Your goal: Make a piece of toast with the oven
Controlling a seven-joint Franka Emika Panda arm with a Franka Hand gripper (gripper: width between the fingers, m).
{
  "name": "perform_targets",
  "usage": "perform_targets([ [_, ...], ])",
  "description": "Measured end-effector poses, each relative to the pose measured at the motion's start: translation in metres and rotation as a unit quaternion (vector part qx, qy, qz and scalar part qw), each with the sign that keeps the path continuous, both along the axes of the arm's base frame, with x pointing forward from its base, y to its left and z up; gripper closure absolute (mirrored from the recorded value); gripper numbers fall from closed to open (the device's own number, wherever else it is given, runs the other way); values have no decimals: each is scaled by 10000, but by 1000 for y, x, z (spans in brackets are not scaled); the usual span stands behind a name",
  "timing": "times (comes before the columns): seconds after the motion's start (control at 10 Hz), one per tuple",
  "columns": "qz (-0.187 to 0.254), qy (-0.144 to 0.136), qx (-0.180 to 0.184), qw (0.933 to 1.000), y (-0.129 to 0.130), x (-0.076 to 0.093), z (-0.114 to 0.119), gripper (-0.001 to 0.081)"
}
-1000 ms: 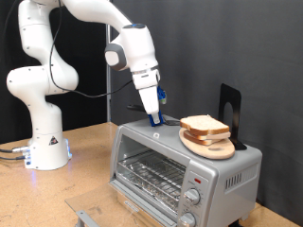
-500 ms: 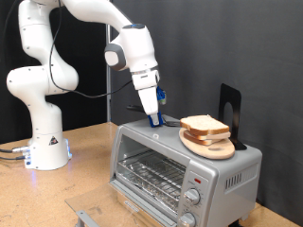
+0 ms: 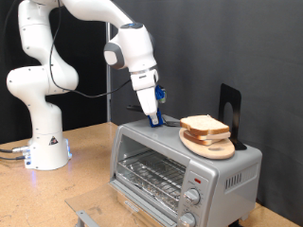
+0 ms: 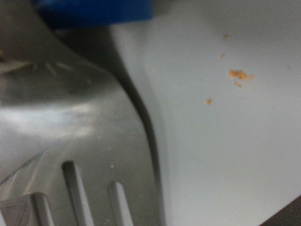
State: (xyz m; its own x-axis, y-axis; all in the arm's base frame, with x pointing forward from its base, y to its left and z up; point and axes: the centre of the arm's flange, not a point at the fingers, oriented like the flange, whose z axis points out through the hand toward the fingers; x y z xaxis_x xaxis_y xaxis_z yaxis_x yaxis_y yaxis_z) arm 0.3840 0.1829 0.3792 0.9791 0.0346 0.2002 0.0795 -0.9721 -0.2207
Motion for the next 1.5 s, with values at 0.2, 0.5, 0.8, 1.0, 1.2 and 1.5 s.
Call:
perform_targets([
  [0.2, 20, 15, -7, 10000, -1, 0, 1, -2],
  [0.5, 285, 40, -201, 9994, -3, 0, -1, -2],
  [0.8, 283, -54, -236, 9993, -6, 3, 1, -2],
  [1.0, 270, -194, -215, 9992, -7, 6, 4, -2],
  [1.2, 252, -197, -205, 9993, -9, 7, 5, -2],
  [1.5, 230, -161, -190, 9994, -10, 7, 4, -2],
])
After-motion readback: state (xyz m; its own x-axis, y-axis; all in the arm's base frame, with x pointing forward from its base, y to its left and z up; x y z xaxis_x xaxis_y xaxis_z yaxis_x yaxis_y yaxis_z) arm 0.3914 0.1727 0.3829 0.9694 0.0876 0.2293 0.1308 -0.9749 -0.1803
